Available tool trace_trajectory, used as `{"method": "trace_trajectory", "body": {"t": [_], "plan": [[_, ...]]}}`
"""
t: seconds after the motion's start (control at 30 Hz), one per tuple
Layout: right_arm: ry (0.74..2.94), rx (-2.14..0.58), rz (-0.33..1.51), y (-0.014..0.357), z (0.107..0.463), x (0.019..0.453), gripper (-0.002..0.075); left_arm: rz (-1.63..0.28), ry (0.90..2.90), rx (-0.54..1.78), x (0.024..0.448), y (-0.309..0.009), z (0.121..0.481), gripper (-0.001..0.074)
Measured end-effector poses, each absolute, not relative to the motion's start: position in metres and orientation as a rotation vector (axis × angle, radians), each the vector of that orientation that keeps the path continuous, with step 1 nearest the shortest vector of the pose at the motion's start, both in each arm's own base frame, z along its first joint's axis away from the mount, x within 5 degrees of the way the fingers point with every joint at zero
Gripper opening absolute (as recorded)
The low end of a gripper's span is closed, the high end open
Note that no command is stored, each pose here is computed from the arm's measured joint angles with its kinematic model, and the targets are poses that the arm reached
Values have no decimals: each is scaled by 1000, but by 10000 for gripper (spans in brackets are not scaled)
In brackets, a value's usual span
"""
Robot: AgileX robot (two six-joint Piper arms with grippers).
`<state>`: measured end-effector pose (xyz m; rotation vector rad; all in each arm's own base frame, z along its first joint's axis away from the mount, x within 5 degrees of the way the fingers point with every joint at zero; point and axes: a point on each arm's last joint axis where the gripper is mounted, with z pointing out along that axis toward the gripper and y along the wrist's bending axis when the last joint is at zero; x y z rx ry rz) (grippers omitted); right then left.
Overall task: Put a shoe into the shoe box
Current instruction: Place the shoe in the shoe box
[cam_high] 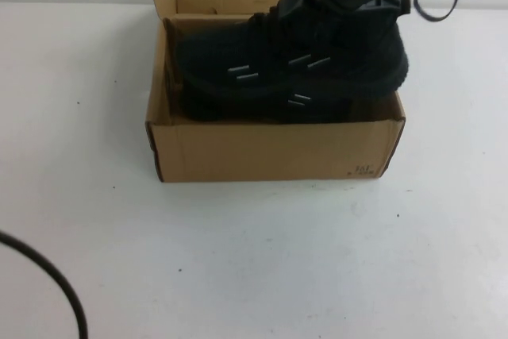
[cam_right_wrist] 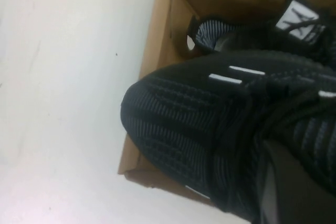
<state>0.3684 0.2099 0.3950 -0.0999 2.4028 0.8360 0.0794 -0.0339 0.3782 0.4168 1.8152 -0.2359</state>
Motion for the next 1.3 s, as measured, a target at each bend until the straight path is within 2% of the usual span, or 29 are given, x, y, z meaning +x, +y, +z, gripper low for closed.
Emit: {"method": "trace_trajectory", "body": {"t": [0.27,0.47,0.8,1.3], "plan": [[2487,-111,955,221,344,401,-6,-239,1779,376,70,-35,382,-1],[2517,-111,1016,230,320,411,-6,-241,1777,367,70,-35,382,-1],[2536,-136,924,227,312,415,-6,-253,1780,353,70,-35,382,-1],[2595,-46,956,228,306,414,-6,-254,1783,348,70,-34,382,-1]]}}
